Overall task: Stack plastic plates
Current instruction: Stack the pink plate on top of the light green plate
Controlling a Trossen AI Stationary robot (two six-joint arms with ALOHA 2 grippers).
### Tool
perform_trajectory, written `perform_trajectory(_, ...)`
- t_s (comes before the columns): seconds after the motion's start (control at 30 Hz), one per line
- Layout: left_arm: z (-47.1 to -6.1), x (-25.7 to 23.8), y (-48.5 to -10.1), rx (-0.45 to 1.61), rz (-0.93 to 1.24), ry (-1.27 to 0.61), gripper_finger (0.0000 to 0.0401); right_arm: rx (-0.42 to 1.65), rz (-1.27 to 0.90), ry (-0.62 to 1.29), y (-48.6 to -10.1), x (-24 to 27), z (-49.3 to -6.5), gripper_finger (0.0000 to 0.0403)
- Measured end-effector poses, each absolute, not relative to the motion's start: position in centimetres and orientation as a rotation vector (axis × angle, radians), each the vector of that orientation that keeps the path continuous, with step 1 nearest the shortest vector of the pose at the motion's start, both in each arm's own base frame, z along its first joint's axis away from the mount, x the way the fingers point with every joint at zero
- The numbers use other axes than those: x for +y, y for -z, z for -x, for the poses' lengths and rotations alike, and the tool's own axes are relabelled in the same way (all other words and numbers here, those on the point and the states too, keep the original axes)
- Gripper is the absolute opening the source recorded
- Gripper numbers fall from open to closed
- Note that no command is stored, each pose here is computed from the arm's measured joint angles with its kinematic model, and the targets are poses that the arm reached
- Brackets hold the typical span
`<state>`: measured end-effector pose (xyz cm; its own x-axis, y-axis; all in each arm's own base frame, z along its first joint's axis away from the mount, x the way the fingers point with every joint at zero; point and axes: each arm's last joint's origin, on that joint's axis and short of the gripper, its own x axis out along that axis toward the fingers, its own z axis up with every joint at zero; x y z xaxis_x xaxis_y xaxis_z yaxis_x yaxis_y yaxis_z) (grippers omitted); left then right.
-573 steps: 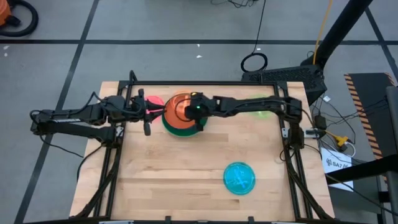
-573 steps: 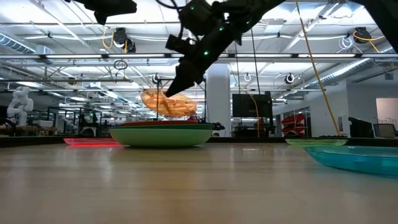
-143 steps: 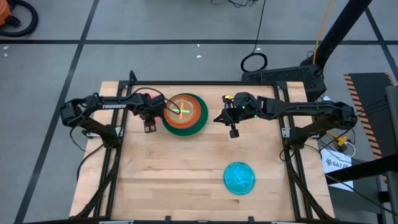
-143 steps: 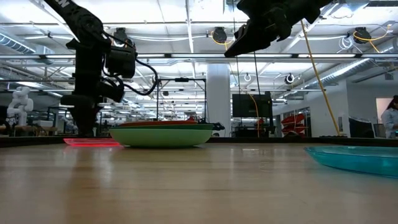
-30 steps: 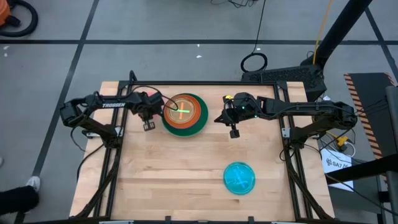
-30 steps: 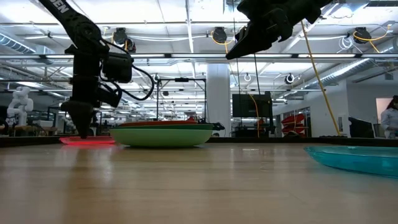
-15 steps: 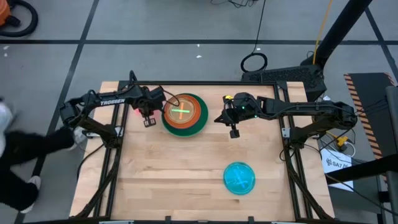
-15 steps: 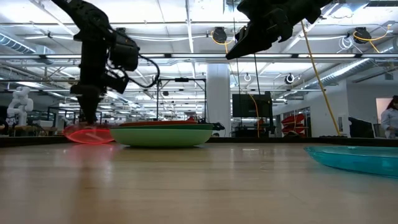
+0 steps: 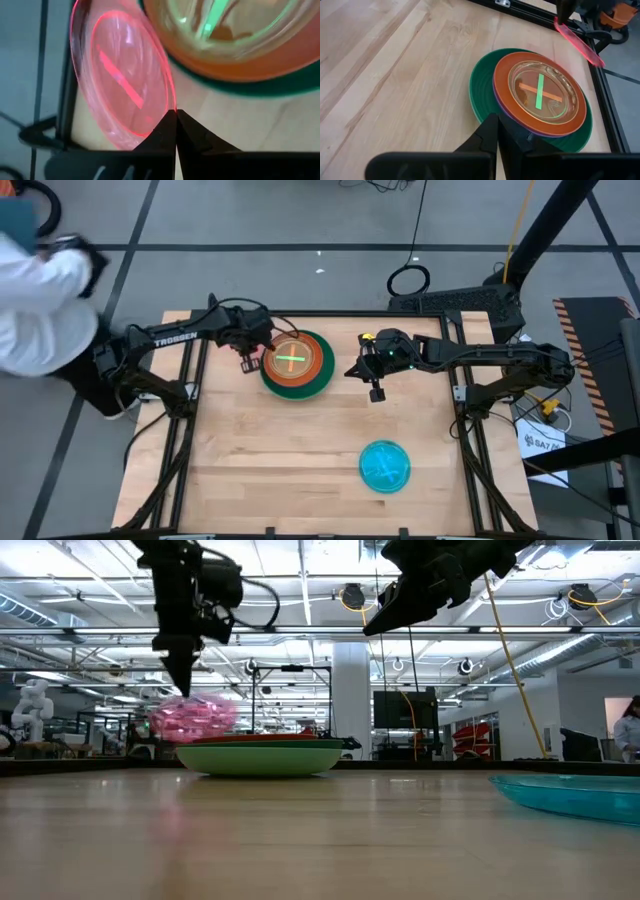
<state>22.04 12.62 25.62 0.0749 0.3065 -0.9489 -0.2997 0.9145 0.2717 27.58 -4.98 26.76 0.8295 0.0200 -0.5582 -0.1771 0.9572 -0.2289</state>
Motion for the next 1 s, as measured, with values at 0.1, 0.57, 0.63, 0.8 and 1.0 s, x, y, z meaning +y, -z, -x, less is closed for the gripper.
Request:
perform_trajectory(0.1,-23.2,11.6,-27.0,1.356,-0.023,-0.423,0.0003,0.585,0.278,-0.106,-26.8,-5.0,-27.6,0.0006)
perform_trajectory(0.57,-27.4,4.9,-27.8,1.153,-0.050,-0.224,0.0003,0.585,0.279,-0.106,-26.8,-5.0,-27.6,0.0006)
perform_trajectory(0.63,-27.9,4.5,-27.6,1.149,-0.047,-0.222,0.0003,0.585,0.279,-0.106,-26.8,-5.0,-27.6,0.0006)
perform_trajectory(0.8,-28.5,4.4,-27.1,1.150,-0.051,-0.257,0.0003,0.585,0.278,-0.106,-26.8,-5.0,-27.6,0.0006)
perform_trajectory(1.0,-28.7,5.3,-26.1,1.198,-0.046,-0.320,0.0024,0.586,0.276,-0.106,-26.7,-5.0,-27.6,0.0006)
